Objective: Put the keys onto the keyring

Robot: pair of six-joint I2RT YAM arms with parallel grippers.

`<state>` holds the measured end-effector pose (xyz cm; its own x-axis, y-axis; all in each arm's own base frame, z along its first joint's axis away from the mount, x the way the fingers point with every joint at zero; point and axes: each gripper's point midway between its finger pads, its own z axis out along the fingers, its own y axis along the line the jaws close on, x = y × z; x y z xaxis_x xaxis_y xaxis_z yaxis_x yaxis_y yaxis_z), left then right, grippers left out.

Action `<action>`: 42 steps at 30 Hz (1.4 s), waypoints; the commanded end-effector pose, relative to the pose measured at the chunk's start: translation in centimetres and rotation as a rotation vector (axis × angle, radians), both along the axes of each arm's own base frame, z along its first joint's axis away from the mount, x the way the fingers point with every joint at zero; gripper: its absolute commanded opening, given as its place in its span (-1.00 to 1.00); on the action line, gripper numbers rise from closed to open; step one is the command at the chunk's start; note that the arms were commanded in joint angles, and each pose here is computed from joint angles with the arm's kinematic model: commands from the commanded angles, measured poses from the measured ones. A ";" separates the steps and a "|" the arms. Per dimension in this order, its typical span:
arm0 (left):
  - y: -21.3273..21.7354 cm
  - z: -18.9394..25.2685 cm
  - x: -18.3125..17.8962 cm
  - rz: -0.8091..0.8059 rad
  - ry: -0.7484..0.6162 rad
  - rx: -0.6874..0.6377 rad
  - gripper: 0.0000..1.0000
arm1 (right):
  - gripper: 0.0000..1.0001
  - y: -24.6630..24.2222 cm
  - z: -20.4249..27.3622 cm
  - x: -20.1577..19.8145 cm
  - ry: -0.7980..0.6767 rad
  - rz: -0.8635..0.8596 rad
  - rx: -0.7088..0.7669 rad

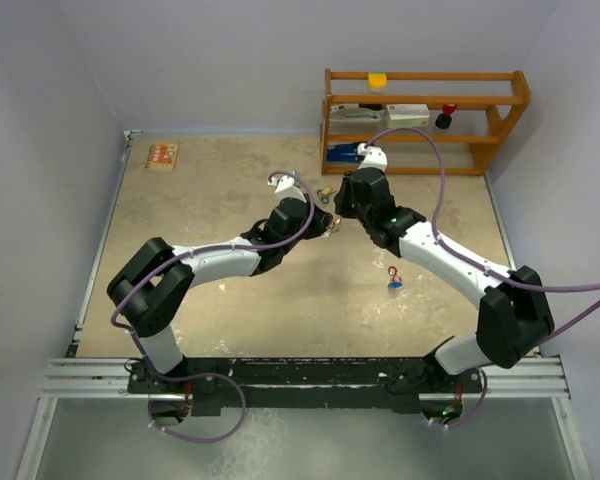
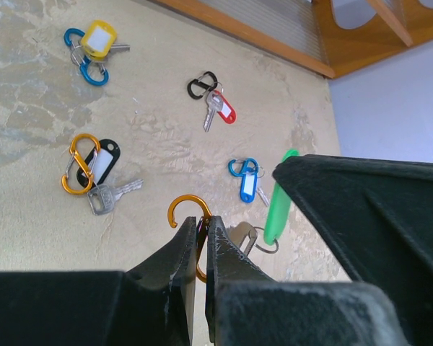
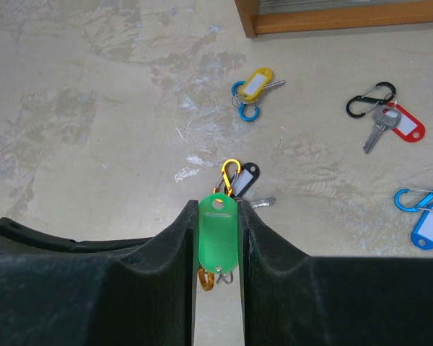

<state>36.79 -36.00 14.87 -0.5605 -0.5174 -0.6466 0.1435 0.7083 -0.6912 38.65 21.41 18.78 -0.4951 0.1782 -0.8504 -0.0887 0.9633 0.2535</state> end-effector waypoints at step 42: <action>-0.2 4.2 1.5 -0.016 -0.053 -0.076 -1.00 | -0.61 1.8 0.4 0.2 -0.053 0.108 0.000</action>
<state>37.40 -35.74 14.92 -0.5750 -0.5143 -0.6363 0.1434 0.7023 -0.6973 38.74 22.54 18.78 -0.4861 0.1342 -0.8635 -0.1727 0.9539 0.2455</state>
